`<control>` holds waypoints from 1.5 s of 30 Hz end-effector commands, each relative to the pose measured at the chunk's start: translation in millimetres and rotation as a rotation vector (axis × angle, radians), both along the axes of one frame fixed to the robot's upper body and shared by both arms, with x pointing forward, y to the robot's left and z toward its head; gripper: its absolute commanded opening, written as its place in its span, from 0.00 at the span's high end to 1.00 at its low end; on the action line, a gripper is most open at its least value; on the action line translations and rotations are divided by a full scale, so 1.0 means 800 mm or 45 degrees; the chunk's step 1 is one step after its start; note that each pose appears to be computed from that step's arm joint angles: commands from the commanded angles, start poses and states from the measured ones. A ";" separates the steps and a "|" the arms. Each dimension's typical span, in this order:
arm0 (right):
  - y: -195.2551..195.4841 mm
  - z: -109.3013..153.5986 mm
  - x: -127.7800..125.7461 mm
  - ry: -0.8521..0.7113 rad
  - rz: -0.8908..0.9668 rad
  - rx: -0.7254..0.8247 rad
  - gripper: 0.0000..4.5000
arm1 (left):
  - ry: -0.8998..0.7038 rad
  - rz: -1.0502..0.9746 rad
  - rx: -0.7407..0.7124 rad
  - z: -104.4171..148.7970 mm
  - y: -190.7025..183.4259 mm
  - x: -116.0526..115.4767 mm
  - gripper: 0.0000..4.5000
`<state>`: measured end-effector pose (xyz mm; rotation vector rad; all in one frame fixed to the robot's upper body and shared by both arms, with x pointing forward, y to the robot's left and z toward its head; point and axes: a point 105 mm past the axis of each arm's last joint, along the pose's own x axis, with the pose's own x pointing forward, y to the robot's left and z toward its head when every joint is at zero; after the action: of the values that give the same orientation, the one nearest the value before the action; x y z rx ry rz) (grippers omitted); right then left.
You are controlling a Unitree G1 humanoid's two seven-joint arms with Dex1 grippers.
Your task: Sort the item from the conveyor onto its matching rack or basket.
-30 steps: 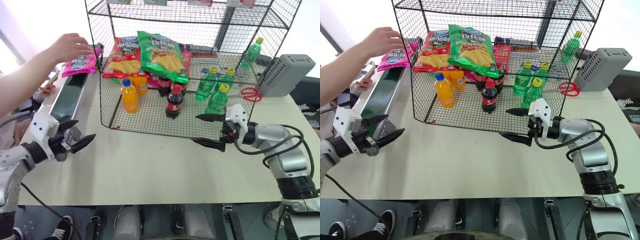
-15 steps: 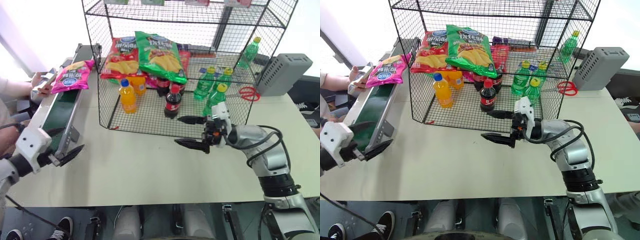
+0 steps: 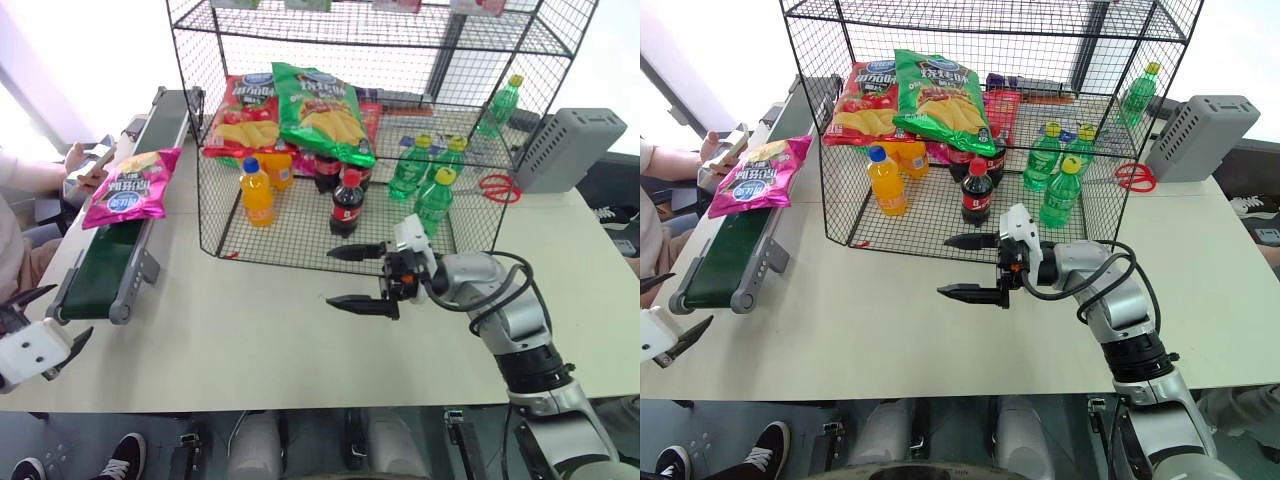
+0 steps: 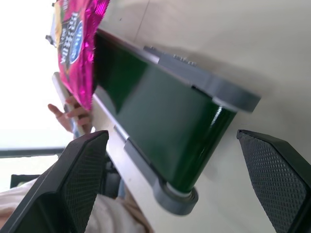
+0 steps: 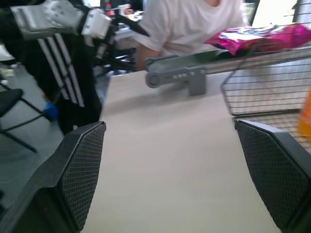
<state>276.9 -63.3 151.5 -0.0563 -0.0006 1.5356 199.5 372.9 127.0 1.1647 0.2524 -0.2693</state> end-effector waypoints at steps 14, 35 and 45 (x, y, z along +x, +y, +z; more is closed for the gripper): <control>-0.005 0.013 0.011 -0.132 -0.058 -0.010 0.02 | -0.083 -0.022 0.066 0.003 0.011 0.012 0.00; -0.011 0.011 0.016 -0.171 -0.100 -0.041 0.00 | -0.109 -0.071 -0.042 -0.005 0.001 0.028 0.40; -0.009 0.010 0.018 -0.195 -0.103 -0.048 0.00 | -0.263 -0.035 -0.230 0.027 0.003 0.035 0.99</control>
<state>290.5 -70.2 147.4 -0.1810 -0.0295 1.4512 226.7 372.3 125.8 1.0552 0.1051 -0.2473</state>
